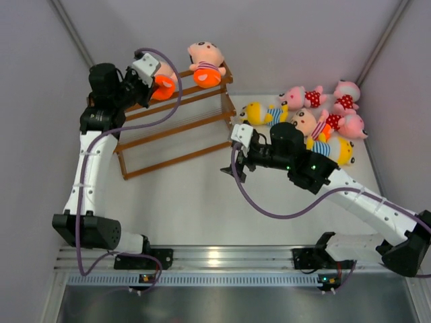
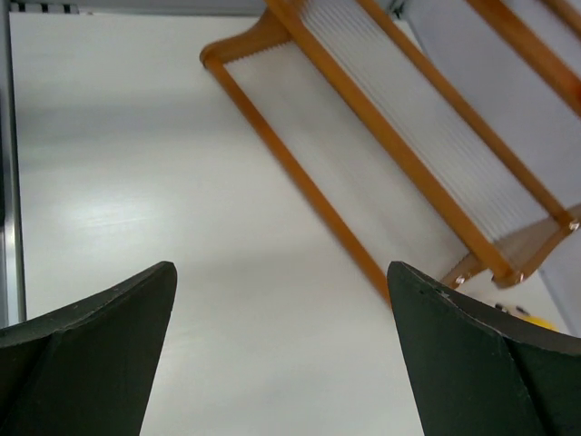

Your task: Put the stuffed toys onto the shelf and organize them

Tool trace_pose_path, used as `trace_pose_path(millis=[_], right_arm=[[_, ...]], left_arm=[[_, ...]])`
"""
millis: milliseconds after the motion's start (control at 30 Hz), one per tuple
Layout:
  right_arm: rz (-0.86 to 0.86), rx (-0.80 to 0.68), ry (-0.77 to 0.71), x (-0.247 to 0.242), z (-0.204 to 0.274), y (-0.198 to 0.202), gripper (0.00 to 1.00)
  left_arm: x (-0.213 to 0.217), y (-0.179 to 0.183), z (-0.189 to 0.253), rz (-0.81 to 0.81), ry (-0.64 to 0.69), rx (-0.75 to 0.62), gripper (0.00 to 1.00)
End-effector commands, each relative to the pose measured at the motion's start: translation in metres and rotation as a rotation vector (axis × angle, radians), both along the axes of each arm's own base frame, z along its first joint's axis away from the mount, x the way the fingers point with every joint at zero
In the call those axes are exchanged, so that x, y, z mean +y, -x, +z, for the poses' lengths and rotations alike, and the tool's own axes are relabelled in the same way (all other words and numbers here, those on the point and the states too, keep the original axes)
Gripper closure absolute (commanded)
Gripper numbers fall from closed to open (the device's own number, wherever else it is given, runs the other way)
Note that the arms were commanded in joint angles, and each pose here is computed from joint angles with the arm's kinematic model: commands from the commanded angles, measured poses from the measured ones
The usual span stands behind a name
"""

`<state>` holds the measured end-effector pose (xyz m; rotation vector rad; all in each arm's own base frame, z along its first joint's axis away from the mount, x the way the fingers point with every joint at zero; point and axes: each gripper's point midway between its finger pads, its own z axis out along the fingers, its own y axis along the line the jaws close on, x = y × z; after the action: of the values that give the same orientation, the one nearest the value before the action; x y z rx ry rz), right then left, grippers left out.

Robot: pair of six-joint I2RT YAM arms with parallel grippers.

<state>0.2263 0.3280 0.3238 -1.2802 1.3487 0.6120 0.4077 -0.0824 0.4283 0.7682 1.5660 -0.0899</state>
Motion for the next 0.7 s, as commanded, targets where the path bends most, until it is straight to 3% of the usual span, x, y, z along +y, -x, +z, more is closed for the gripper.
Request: trace_pose_path(millis=[0,233,433,500,567,667], right_arm=[[-0.032,0.005,-0.095,-0.017,0.018,0.003,0.01],[-0.077,0.068,-0.075,-0.029,-0.013,-0.005,0.00],[-0.091,0.096,-0.083,-0.034,-0.021,-0.009,0.01],[-0.106,0.107,-0.085,-0.037,-0.023,-0.012,0.01],[-0.127,0.111,-0.091,-0.042,-0.023,-0.016,0.01],[-0.185,0.115,-0.106,-0.052,-0.020,-0.025,0.01]], left_arm=[[-0.002,-0.024,0.020,-0.010,0.000,-0.158,0.98],[-0.017,-0.028,-0.029,-0.116,-0.036,-0.100,0.98],[-0.006,-0.037,-0.057,-0.064,-0.071,-0.051,0.95],[-0.008,-0.034,-0.061,-0.075,-0.065,-0.043,0.80],[-0.008,-0.028,-0.054,-0.072,-0.051,-0.051,0.56],[-0.004,-0.021,-0.043,-0.038,-0.031,-0.065,0.47]])
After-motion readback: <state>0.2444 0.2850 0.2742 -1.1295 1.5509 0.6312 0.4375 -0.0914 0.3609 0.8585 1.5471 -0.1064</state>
